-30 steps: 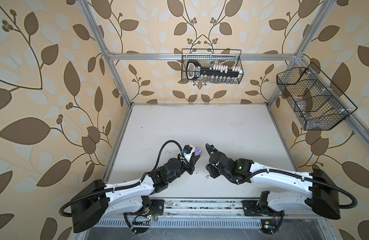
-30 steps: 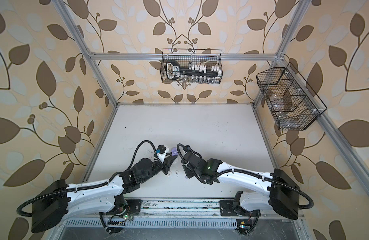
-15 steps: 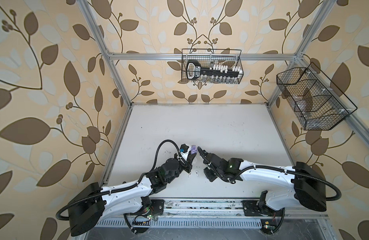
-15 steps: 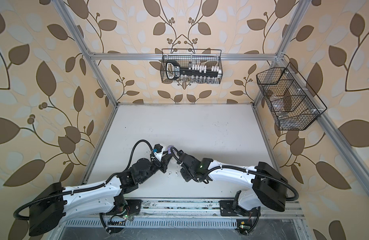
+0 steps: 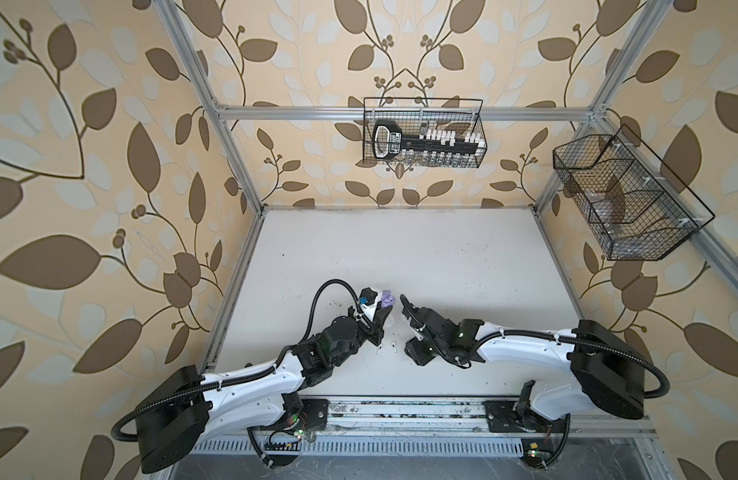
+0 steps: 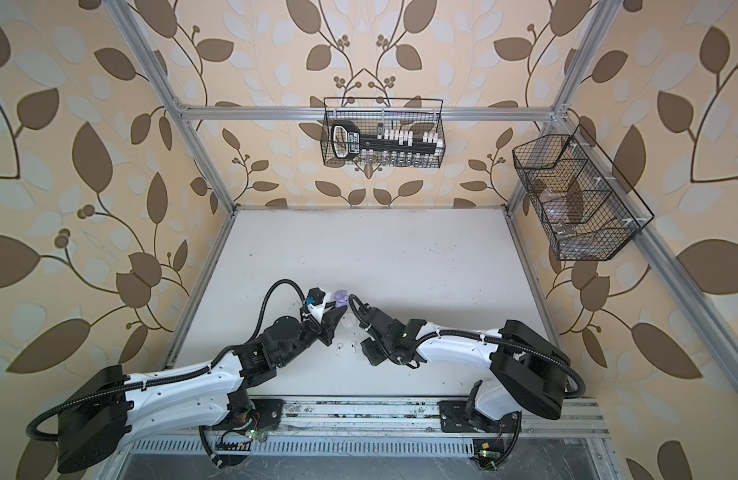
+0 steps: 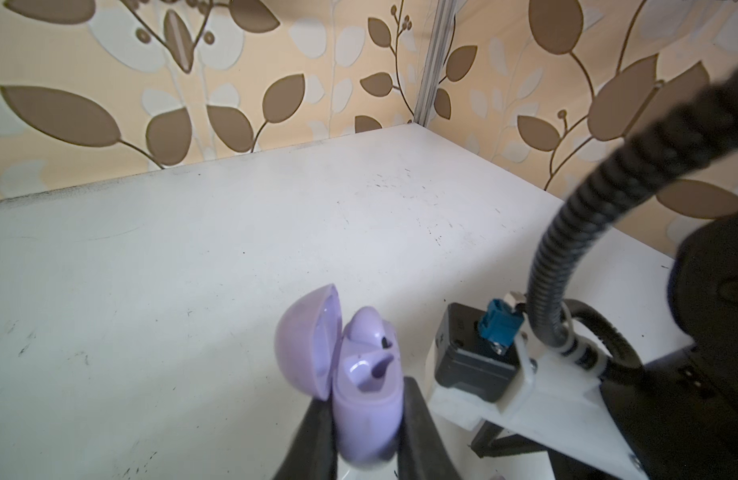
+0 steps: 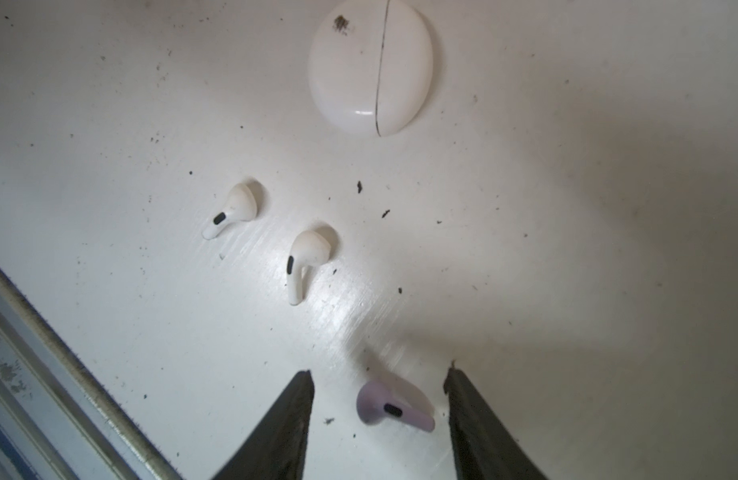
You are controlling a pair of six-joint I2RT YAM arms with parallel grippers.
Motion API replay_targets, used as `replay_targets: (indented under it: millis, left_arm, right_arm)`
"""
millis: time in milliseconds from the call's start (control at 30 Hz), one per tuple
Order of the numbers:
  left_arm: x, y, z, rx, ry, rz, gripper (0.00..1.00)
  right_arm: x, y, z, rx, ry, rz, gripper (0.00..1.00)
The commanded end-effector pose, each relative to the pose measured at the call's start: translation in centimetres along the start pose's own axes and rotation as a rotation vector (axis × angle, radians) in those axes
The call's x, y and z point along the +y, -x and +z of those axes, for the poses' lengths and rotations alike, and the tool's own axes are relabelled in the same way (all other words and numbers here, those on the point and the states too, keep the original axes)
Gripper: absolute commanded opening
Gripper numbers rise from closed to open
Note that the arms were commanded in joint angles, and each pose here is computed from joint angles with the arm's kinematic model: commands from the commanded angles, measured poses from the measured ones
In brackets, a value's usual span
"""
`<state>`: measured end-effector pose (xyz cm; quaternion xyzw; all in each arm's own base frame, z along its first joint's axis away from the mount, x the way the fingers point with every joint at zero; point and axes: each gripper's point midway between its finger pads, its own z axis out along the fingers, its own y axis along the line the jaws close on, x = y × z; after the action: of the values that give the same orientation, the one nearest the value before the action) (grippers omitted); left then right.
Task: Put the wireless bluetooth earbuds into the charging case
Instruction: 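Move the right gripper over the second lavender earbud on the table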
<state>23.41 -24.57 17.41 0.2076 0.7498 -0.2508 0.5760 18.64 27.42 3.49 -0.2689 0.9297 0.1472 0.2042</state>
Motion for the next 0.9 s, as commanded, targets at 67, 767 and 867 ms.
replay_targets:
  millis: [67, 767, 867]
  left_arm:
    - [0.7, 1.0, -0.2, -0.041, 0.027, -0.019, 0.08]
    - [0.4, 0.9, -0.1, -0.038, 0.010, -0.024, 0.04]
    - [0.3, 0.9, -0.1, -0.037, 0.006, -0.026, 0.04]
  right_arm:
    - [0.1, -1.1, 0.9, 0.018, 0.011, 0.016, 0.54]
    - [1.3, -3.3, 0.4, 0.033, -0.009, 0.017, 0.55]
    - [0.2, -3.0, 0.1, 0.023, -0.060, 0.048, 0.55]
